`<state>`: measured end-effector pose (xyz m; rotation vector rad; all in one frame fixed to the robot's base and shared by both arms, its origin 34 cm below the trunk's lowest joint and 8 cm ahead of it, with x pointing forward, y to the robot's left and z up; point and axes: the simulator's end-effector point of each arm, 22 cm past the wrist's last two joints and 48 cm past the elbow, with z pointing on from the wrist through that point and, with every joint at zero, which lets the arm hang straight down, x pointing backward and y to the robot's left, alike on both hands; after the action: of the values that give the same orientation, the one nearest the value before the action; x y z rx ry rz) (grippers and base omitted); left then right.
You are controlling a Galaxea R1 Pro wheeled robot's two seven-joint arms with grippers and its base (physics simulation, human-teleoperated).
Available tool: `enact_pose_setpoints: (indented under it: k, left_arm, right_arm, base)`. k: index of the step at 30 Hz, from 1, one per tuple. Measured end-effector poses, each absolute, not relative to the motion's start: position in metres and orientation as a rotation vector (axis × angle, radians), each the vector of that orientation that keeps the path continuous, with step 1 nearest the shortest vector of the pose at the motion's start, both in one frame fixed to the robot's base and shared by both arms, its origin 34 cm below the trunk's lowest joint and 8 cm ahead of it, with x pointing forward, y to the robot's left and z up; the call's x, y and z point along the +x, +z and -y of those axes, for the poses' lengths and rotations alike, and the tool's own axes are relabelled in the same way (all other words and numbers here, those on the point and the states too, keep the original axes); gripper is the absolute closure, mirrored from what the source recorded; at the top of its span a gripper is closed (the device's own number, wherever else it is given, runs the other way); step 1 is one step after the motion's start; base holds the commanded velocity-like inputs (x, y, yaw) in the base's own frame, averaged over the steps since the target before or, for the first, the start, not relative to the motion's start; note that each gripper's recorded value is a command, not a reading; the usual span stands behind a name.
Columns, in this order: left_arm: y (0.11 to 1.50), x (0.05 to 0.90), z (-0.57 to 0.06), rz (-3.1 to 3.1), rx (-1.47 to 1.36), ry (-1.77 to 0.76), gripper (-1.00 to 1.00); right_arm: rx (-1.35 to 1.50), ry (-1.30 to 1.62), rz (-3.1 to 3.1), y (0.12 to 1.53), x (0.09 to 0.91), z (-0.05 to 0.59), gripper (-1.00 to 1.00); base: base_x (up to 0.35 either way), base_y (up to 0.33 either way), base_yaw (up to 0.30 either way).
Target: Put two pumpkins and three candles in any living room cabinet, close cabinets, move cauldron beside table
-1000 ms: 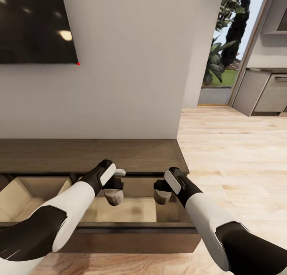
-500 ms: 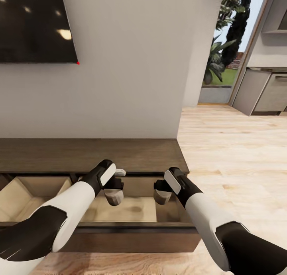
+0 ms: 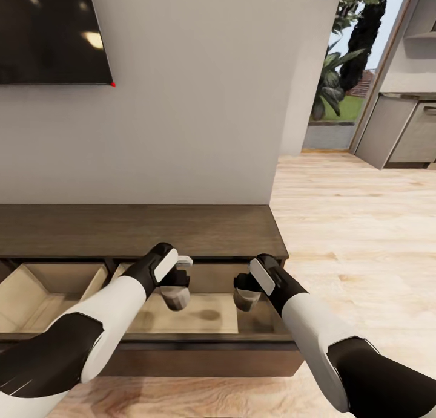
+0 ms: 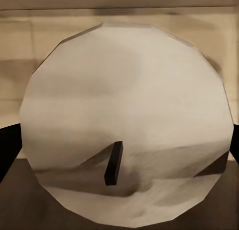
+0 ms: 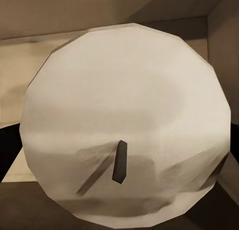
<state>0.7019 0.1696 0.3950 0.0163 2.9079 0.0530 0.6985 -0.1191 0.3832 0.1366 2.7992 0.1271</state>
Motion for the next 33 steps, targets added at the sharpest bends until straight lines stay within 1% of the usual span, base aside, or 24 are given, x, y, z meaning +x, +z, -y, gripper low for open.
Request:
enact_pose_setpoints:
  k: [5,10,18,33]
  left_arm:
    - [0.396,0.704,-0.165,-2.894,0.019,0.044,1.00]
    - [0.388,0.704,-0.152,-2.898,0.024,-0.032,1.00]
    - [0.381,0.706,-0.150,-2.879,0.084,0.000,1.00]
    - [0.344,0.704,-0.149,-2.912,0.081,-0.002,1.00]
  right_arm:
    - [0.137,0.127,-2.799,0.383,0.698,0.119,1.00]
    - [0.138,0.127,-2.813,0.375,0.697,0.119,1.00]
    - [0.139,0.126,-2.822,0.369,0.695,0.119,1.00]
    - [0.146,0.120,-2.883,0.330,0.686,0.121,1.00]
  base:
    - [0.000,0.000,0.000]
    - [0.000,0.000,0.000]
    - [0.000,0.000,0.000]
    - [0.000,0.000,0.000]
